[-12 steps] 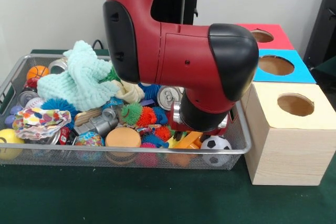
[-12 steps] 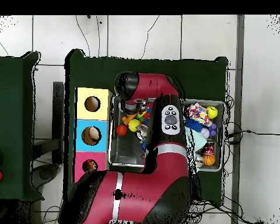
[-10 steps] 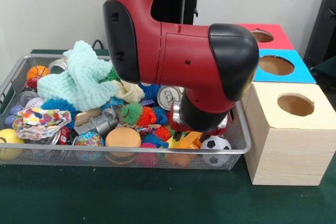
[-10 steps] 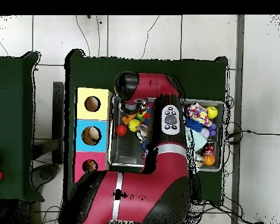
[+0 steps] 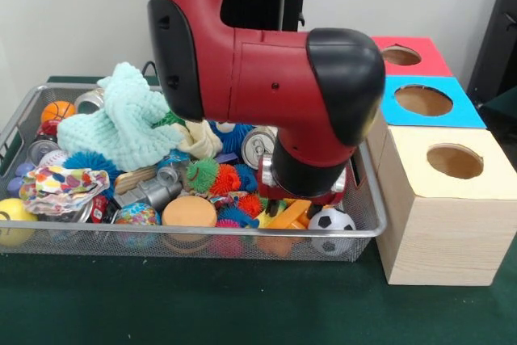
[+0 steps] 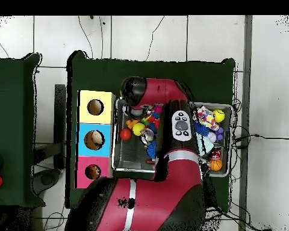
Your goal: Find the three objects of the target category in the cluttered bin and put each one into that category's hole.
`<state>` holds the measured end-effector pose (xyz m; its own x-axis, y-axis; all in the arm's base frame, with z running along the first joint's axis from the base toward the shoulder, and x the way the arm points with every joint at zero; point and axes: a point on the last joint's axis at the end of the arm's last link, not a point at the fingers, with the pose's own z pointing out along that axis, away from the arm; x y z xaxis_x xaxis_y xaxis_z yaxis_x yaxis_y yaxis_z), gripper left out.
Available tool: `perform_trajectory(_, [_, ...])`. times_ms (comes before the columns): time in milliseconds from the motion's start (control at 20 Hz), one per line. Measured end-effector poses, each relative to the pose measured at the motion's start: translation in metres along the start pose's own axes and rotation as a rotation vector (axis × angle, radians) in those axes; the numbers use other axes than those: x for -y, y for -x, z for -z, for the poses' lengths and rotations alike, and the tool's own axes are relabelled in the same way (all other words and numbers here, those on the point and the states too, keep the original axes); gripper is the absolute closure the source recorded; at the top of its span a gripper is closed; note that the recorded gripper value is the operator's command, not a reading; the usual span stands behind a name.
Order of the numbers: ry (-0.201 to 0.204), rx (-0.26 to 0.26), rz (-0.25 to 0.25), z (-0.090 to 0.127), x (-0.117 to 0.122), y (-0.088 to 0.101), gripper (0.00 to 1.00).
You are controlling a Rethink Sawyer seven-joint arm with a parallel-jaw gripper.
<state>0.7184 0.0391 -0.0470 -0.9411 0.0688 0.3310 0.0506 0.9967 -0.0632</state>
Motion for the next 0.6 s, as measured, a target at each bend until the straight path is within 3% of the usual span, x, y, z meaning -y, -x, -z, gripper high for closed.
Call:
perform_trajectory(300, [0.084,0.112,-0.014,-0.002,0.017,-0.015,0.00])
perform_trajectory(600, [0.125,0.207,-0.033,0.008,0.037,-0.021,0.00])
